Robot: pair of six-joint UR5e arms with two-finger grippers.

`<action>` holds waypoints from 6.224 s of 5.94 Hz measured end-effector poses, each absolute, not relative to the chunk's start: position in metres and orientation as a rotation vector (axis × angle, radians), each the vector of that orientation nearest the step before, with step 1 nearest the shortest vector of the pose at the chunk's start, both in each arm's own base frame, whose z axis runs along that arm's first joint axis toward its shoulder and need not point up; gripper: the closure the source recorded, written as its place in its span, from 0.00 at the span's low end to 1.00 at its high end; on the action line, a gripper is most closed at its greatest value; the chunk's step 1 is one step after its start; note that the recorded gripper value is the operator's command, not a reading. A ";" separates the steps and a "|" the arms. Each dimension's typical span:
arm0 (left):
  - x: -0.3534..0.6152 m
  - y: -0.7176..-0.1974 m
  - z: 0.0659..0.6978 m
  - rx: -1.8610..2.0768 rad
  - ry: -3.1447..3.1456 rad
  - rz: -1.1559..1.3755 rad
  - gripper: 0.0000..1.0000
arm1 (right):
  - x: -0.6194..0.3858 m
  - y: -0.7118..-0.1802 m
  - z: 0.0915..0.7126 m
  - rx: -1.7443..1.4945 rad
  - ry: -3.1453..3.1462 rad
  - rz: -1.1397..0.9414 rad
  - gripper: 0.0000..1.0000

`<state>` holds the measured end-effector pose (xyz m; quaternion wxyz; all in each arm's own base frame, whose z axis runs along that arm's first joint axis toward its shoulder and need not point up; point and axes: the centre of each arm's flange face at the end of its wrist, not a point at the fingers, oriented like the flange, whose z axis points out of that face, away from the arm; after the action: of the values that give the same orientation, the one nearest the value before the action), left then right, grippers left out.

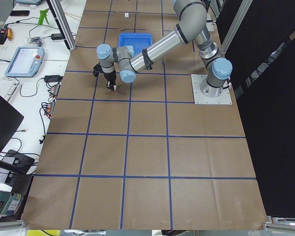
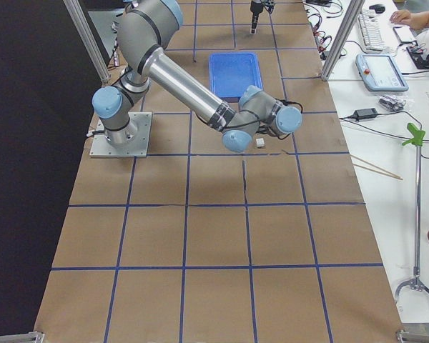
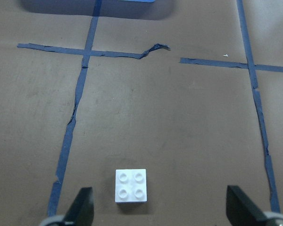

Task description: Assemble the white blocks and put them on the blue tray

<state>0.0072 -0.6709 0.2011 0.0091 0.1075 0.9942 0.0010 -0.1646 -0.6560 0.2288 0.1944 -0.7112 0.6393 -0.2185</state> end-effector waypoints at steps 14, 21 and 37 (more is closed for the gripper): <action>-0.344 -0.530 0.197 2.091 2.418 -0.036 0.01 | -0.143 -0.642 0.226 -1.987 1.683 -0.599 0.74; -0.264 -0.469 0.420 1.540 2.774 -0.084 0.01 | 0.048 -0.566 0.220 -1.825 1.737 -0.686 0.74; -0.204 -0.454 0.494 0.229 3.135 -0.285 0.01 | 0.254 -0.519 0.145 -1.758 1.858 -0.709 0.69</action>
<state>-0.2042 -0.4539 0.4936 -0.0074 0.0726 0.9933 -0.0902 0.2541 -0.5191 0.1448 0.2412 -0.6429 0.6793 -0.2591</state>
